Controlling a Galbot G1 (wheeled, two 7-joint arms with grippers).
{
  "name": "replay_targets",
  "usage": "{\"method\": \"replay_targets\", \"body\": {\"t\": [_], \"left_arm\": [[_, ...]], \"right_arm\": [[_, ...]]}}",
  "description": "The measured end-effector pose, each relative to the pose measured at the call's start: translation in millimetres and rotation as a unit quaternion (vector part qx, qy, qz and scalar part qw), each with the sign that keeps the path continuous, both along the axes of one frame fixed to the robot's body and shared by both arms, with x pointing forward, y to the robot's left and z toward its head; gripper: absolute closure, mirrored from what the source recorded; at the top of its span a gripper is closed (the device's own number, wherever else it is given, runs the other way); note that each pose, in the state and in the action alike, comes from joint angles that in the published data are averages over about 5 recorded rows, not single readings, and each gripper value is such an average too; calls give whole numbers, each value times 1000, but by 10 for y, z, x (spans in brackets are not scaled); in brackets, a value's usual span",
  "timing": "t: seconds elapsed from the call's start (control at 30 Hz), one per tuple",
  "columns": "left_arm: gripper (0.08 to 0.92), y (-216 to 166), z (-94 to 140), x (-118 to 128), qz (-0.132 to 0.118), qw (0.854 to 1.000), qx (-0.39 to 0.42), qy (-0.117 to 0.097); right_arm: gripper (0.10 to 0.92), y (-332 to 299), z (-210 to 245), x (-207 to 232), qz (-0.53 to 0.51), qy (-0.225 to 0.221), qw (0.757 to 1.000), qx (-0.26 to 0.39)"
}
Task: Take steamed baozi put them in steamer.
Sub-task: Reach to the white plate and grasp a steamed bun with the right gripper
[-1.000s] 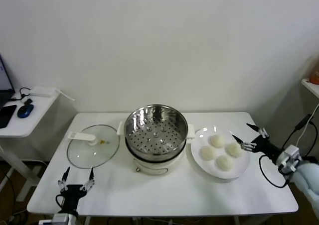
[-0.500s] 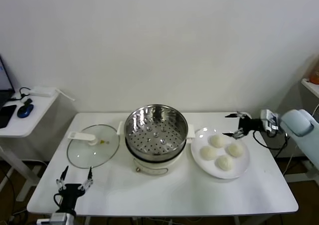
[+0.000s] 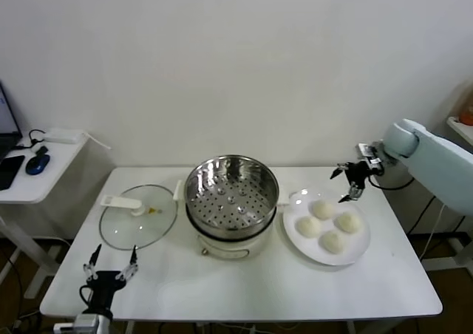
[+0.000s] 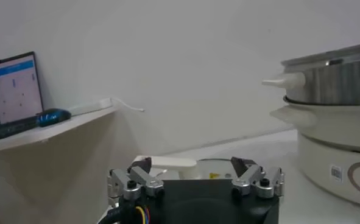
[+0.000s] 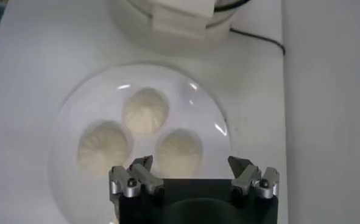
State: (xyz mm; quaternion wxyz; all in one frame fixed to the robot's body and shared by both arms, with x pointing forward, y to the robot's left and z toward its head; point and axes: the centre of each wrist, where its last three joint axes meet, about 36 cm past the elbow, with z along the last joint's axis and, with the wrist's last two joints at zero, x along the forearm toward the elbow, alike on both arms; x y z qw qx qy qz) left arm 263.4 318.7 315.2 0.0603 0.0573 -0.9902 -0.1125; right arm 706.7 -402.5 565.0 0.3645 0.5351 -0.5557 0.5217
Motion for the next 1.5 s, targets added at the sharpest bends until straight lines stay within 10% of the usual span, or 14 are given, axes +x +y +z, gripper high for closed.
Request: {"method": "replay_targets", "body": {"t": [1.5], "left_arm": [[177,46,-54,-78,9,1000,-1,12]], "right_arm": [[200,477,-1107,210,2,17,999,-49]]}}
